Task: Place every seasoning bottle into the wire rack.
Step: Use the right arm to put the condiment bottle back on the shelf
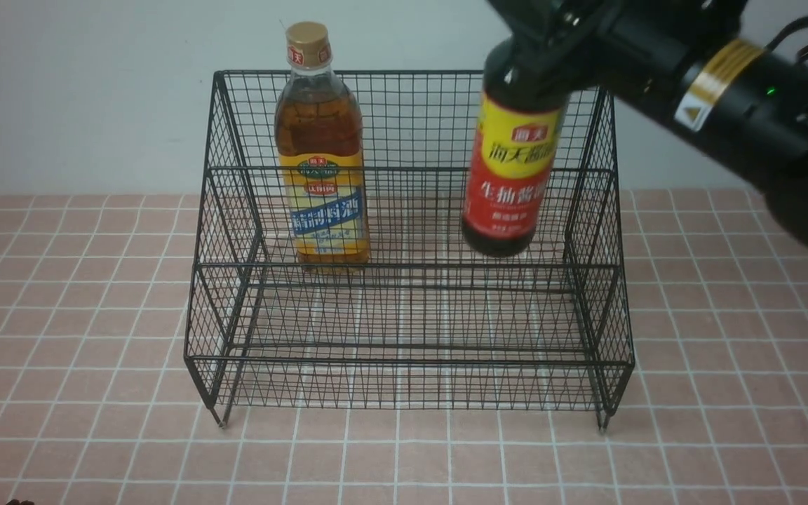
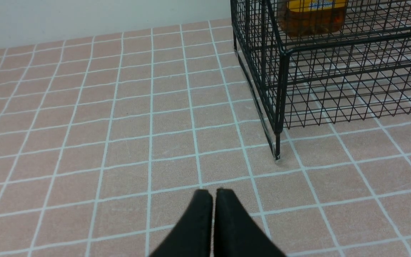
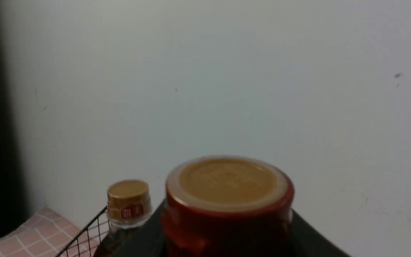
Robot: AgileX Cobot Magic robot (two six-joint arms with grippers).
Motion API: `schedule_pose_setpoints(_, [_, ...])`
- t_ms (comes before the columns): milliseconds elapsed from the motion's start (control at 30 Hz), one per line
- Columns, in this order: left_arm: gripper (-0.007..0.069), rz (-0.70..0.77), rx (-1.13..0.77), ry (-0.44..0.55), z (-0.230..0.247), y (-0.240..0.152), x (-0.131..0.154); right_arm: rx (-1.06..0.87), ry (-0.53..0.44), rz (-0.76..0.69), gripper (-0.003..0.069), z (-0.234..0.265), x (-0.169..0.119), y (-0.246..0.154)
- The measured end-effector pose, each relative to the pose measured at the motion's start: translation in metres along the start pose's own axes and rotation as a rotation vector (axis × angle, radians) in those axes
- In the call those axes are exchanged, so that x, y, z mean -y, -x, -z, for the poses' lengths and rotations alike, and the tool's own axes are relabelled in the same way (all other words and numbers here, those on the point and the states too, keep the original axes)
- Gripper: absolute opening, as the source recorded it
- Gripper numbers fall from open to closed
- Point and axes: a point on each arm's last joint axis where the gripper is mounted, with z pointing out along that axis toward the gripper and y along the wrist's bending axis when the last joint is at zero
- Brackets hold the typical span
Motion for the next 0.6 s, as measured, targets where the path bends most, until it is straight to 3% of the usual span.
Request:
schedule_pose_setpoints(367, [-0.0007,0.000,0.000,0.000,0.000,0.000,0.000,-0.141,-0.060,-0.021,0.0272,-0.001,0.006,-0.017])
schedule_pose_setpoints(600, [-0.0007,0.000,0.000,0.000,0.000,0.000,0.000,-0.267,-0.129,-0.144,0.0272,0.004,0.010,-0.034])
